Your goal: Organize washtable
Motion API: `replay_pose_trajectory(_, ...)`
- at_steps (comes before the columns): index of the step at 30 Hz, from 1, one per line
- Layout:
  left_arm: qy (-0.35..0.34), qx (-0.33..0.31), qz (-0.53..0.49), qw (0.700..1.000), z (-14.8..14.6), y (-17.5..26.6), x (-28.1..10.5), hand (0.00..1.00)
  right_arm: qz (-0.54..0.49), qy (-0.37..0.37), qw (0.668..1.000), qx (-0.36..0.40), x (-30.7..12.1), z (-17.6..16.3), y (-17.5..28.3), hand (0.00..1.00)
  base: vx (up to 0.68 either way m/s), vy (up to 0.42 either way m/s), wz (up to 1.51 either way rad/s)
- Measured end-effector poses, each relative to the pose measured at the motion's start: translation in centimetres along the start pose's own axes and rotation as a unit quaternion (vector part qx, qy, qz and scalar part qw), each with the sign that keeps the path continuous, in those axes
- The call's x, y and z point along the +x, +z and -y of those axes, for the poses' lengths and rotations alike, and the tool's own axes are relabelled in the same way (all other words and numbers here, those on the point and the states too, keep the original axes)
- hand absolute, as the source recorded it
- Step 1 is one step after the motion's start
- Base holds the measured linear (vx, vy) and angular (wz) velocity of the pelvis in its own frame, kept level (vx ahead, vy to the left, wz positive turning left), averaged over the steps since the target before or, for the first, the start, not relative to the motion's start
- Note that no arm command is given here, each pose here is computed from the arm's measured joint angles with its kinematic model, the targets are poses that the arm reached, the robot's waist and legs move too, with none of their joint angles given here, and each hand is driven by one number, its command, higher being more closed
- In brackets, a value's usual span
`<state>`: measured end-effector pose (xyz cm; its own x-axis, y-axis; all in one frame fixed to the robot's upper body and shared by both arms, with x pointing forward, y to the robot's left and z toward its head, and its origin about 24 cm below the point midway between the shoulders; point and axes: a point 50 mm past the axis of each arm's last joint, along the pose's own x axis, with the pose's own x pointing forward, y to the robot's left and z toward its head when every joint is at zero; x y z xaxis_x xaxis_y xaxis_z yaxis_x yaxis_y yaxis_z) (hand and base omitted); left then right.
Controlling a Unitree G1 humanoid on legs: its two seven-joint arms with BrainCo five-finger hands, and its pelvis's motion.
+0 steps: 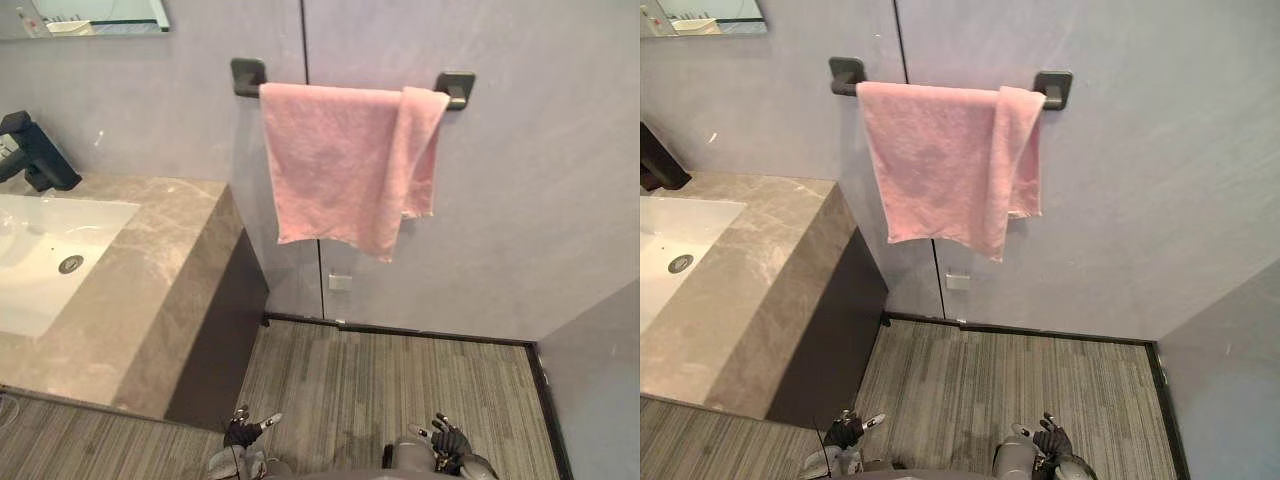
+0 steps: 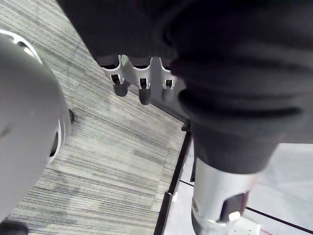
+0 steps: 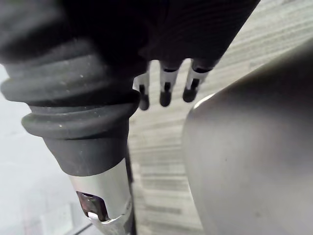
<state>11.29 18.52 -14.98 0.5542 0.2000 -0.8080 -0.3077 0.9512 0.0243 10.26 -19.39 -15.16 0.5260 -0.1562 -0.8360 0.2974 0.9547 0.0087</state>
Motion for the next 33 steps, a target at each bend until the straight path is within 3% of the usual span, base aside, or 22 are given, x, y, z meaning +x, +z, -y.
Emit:
replay_pose_trajectory(8, -0.018, -0.010, 0.010, 1.000, 1.6, 0.0, -0.2, 0.00, 0.010, -0.014, 0.999, -0.049, 0.5, 1.5, 1.5, 0.00, -0.23, -0.286, 0.95)
replay_pose_trajectory(14, 0.034, -0.039, 0.017, 0.999, -1.4, 0.6, 0.0, 0.00, 0.013, -0.030, 0.999, -0.030, 0.7, 1.6, 1.7, 0.00, -0.25, -0.013, 1.52)
replay_pose_trajectory(20, 0.078, -0.091, -0.050, 0.992, -3.6, -3.3, -1.1, 0.00, -0.058, -0.105, 0.992, 0.042, -0.7, 6.1, -2.3, 0.00, -0.18, 0.313, 1.62)
replay_pose_trajectory(24, 0.110, -0.108, -0.052, 0.987, -5.7, -3.4, -1.3, 0.00, -0.122, -0.100, 0.985, 0.074, -1.4, 5.7, -5.2, 0.00, -0.09, 0.284, 2.08)
replay_pose_trajectory(29, 0.121, -0.108, -0.101, 0.982, -6.4, -6.1, -2.5, 0.00, -0.123, -0.107, 0.984, 0.073, -1.5, 6.4, -5.2, 0.00, 0.07, 0.463, 1.57)
replay_pose_trajectory(33, 0.094, -0.046, -0.089, 0.990, -5.6, -5.5, -2.1, 0.00, -0.124, -0.112, 0.980, 0.112, -1.9, 6.3, -6.1, 0.00, 0.19, 0.344, 2.26)
